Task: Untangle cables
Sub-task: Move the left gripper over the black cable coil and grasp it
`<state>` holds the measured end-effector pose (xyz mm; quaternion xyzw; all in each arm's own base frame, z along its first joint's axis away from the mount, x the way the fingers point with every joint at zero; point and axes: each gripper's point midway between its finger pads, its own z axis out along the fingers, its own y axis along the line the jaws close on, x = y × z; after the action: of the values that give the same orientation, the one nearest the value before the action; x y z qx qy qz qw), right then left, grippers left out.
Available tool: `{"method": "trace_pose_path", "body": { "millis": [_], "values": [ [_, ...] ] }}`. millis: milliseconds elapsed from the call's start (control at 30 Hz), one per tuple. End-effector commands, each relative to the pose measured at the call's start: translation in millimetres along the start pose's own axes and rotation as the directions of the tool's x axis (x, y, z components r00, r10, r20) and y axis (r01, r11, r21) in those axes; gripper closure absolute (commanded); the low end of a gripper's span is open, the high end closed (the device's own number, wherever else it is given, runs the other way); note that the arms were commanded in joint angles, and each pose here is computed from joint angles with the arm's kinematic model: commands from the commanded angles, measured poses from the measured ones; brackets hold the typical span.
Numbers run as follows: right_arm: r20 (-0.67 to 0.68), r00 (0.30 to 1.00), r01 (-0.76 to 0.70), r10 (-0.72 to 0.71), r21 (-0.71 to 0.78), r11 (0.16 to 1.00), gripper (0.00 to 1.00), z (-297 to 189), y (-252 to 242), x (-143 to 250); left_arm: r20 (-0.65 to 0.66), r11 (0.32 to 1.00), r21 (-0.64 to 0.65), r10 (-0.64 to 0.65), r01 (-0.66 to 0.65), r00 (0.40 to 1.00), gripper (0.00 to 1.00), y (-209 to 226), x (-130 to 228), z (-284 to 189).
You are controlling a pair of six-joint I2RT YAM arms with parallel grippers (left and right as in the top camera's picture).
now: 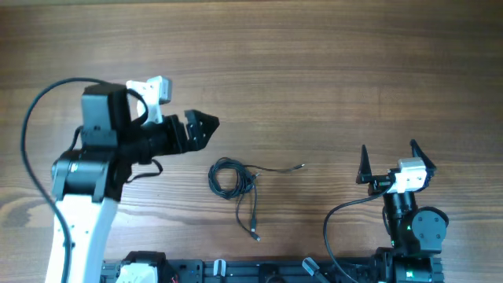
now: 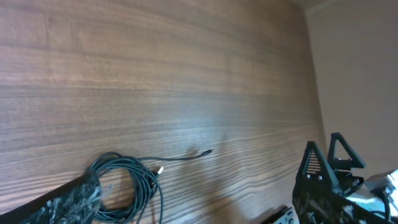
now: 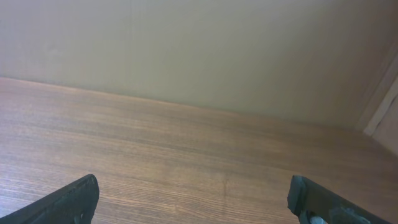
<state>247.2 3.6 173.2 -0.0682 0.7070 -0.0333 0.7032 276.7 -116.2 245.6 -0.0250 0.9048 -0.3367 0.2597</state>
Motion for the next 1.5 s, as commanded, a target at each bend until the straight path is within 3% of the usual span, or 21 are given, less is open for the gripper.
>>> {"method": "trace_pose_path", "body": {
  "millis": [0,100,167,300,433,533,733,1100,1267,1400,1467],
  "values": [
    [0.021,1.0,0.015,-0.015,-0.018,1.0,0.0,-0.7,3.5,-4.4,-0.042,0.988,-0.057,-0.149,0.147,0.988,0.0,15.3,-1.0,15.6],
    [0.021,1.0,0.015,-0.015,-0.018,1.0,0.0,-0.7,3.5,-4.3,-0.011,0.894,-0.274,-0.371,0.354,0.929,0.0,58.5,9.4,22.1],
    [0.021,1.0,0.015,-0.015,-0.018,1.0,0.0,-0.7,3.5,-4.3,0.045,0.783,-0.417,-0.489,0.462,0.871,0.01,86.7,21.7,18.8],
    [0.021,1.0,0.015,-0.015,-0.018,1.0,0.0,-0.7,3.5,-4.3,0.085,0.621,-0.541,-0.63,0.567,0.772,0.21,108.3,44.8,18.3],
    [0.021,1.0,0.015,-0.015,-0.018,1.0,0.0,-0.7,3.5,-4.3,0.025,0.609,-0.596,-0.637,0.524,0.77,0.28,104.0,61.1,34.7],
    [0.021,1.0,0.015,-0.015,-0.018,1.0,0.0,-0.7,3.5,-4.3,0.085,0.518,-0.671,-0.658,0.531,0.748,0.3,108.1,73.1,41.3],
    [0.021,1.0,0.015,-0.015,-0.018,1.0,0.0,-0.7,3.5,-4.3,0.102,0.438,-0.756,-0.655,0.486,0.749,0.31,100.7,99.7,65.2],
    [0.021,1.0,0.016,-0.015,-0.018,1.0,0.0,-0.7,3.5,-4.3,0.181,0.299,-0.797,-0.71,0.525,0.681,0.38,97.3,126.3,84.9],
    [0.021,1.0,0.015,-0.015,-0.018,1.0,0.0,-0.7,3.5,-4.3,0.231,0.228,-0.809,-0.724,0.542,0.649,0.39,103.7,154.4,92.0],
    [0.02,1.0,0.015,-0.015,-0.018,1.0,0.0,-0.7,3.4,-4.3,0.262,0.193,-0.807,-0.731,0.559,0.63,0.38,112.6,168.9,95.8],
    [0.021,1.0,0.015,-0.015,-0.018,1.0,0.0,-0.7,3.4,-4.4,0.27,0.187,-0.796,-0.742,0.576,0.614,0.33,115.9,173.8,100.9]
  ]
}}
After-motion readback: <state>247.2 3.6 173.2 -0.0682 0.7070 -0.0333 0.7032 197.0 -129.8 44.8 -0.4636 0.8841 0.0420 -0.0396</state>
